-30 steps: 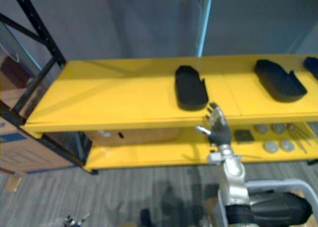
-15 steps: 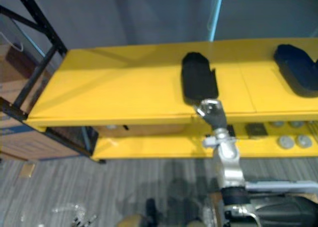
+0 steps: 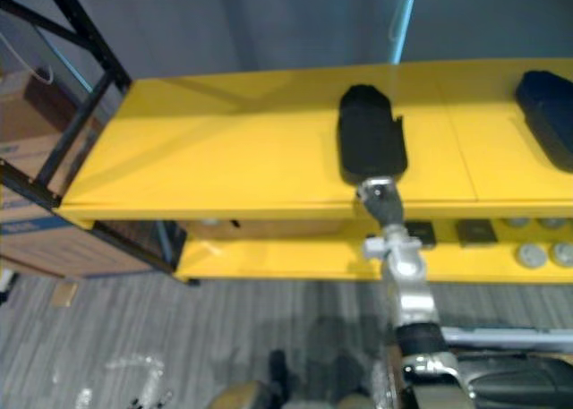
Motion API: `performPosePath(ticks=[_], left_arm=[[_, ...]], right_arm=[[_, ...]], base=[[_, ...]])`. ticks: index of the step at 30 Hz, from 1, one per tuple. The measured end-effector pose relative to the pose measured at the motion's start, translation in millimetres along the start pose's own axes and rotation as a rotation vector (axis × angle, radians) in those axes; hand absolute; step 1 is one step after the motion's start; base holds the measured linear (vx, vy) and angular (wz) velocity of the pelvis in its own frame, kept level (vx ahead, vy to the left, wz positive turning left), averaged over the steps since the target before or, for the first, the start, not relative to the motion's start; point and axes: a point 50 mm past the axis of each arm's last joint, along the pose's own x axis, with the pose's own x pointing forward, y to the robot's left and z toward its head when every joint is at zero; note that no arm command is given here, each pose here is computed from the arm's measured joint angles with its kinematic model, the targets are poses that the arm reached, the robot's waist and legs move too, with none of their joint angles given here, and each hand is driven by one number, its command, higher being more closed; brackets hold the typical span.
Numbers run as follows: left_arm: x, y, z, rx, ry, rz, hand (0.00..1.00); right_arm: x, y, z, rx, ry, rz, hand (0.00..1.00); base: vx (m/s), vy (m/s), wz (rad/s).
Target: Walk over and take plastic housings, then place them on the shelf
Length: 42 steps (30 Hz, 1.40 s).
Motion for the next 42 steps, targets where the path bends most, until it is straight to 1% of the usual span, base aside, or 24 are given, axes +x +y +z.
performPosePath(ticks=[6,9,12,19,25,34,42], left_arm=[[-0.2,-5.8,0.6,0.016,-0.003,-0.025,0.0],[3.4,-14.7,9.4,-0.018,-0.022,-0.042,0.0],[4.1,-16.6,11.3,-0.02,-0.027,-0.047,0.0],[4.9,-18.5,14.3,-0.027,-0.04,-0.051,0.0],[4.2,-25.6,19.3,-0.01,-0.064,-0.085,0.0],[4.3,-25.8,20.6,-0.01,-0.068,-0.087,0.0],[4.2,-26.0,20.2,-0.008,-0.067,-0.09,0.0]], right_arm=[[12.4,-7.4,14.4,-0.029,-0.041,-0.007,1.0],[22.0,-13.3,31.8,-0.033,-0.102,-0.027,1.0],[26.6,-15.7,41.4,-0.04,-0.137,-0.032,1.0],[27.7,-18.6,51.6,-0.061,-0.18,-0.03,1.0],[27.4,-25.5,62.0,-0.09,-0.213,-0.035,1.0],[34.1,-29.0,78.0,-0.081,-0.261,-0.039,1.0],[39.0,-27.6,87.8,-0.08,-0.287,-0.01,1.0]], base=[[0.0,0.0,0.0],[-0.04,0.004,0.01],[-0.06,-0.004,0.0],[-0.06,-0.006,-0.03],[-0.01,0.0,-0.01],[0.0,0.004,0.0],[-0.01,0.027,0.0]])
